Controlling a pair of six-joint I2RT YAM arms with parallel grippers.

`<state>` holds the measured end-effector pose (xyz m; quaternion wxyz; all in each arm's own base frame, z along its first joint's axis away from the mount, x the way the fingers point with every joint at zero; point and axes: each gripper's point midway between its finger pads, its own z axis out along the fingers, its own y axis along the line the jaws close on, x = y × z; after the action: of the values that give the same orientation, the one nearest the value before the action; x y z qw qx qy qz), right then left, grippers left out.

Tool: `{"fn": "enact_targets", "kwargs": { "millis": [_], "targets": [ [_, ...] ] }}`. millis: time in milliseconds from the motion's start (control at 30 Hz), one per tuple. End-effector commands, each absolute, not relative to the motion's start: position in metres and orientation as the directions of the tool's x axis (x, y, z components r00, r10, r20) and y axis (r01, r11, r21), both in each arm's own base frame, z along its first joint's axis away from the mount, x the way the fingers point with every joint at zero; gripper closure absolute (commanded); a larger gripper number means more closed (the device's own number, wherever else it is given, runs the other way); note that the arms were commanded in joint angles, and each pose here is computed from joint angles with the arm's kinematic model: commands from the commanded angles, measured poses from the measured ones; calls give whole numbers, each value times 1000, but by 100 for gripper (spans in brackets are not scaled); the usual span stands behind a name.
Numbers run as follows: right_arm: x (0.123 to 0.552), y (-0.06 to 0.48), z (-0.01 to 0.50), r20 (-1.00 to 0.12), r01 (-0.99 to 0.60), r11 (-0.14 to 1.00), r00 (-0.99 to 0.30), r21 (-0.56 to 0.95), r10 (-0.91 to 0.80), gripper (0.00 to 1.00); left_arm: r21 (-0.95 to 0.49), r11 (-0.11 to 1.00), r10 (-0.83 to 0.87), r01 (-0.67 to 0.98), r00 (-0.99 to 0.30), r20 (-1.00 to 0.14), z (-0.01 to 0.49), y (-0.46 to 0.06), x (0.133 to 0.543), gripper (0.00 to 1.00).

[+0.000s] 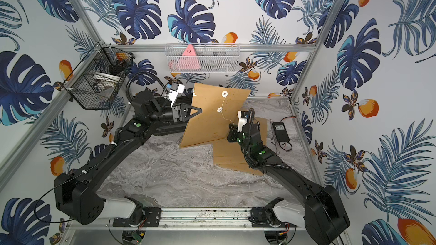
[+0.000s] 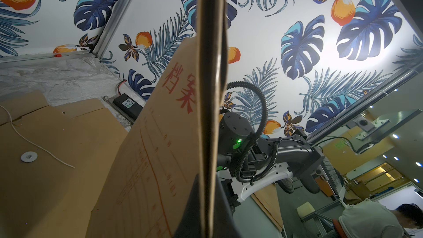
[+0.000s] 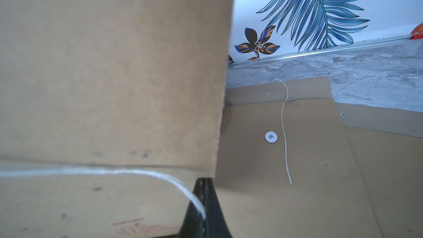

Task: Close the mouth of the file bag
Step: Close the file bag.

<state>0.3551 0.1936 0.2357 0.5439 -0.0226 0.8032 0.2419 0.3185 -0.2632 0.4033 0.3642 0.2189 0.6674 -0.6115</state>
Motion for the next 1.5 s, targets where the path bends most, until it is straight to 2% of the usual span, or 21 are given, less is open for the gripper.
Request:
{"fn": "enact_targets", "kwargs": {
  "millis": [0,167,300,433,767,967,1167,1467],
  "targets": [
    [355,195,244,-897,-322,882,-390,344,208,100,-629,125,-158,767,-610,-776,416,-263,313,100],
    [342,197,251,-894,-358,860,-395,364,214,100,-622,219,-173,752,-597,-783,410,-256,324,100],
    [314,227,253,-891,-461,797,-407,390,201,100,-615,288,-221,734,-574,-789,408,-249,341,100],
    [286,261,261,-898,-553,732,-397,398,188,100,-639,300,-288,709,-571,-769,409,-245,357,100],
    [249,326,279,-944,-699,654,-320,289,75,100,-661,275,-280,698,-599,-750,397,-249,357,100],
    [241,351,284,-951,-746,612,-307,263,35,100,-660,250,-253,708,-610,-750,393,-251,349,100],
    [250,360,259,-939,-728,638,-342,252,-19,100,-653,173,-231,738,-614,-755,404,-255,335,100],
    [269,342,243,-922,-691,670,-387,271,-27,100,-657,43,-207,752,-637,-742,418,-261,316,100]
  ]
}}
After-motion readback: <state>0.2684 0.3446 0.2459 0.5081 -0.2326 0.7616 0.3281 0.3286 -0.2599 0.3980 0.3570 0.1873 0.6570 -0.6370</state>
